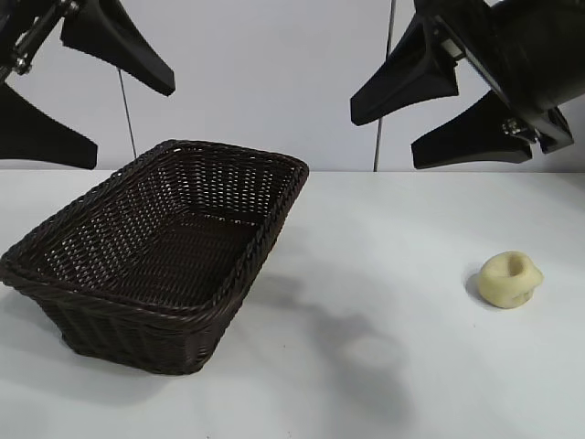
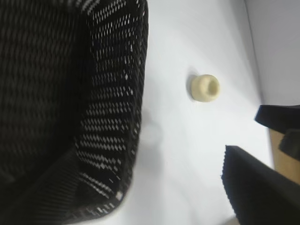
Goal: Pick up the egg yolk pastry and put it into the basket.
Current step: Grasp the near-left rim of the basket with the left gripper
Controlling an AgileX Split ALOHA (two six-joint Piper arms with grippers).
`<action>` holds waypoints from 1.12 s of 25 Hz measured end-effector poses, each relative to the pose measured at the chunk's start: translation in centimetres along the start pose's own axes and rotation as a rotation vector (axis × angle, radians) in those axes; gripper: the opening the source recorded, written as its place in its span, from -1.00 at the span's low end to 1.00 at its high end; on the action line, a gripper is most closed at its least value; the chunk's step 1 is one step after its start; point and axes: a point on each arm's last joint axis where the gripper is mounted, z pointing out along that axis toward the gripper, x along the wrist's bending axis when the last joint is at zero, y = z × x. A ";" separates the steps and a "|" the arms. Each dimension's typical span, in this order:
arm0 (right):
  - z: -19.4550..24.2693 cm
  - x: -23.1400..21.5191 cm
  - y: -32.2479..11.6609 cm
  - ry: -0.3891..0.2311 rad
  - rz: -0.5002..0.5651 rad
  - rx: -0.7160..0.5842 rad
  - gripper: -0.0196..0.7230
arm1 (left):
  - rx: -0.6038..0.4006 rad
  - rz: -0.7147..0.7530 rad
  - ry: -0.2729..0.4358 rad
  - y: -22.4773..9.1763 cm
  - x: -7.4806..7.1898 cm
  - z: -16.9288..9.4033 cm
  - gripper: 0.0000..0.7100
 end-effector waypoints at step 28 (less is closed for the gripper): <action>0.0 0.0 0.0 0.000 0.000 0.000 0.48 | -0.075 -0.540 0.534 -4.1 0.9 4.4 0.71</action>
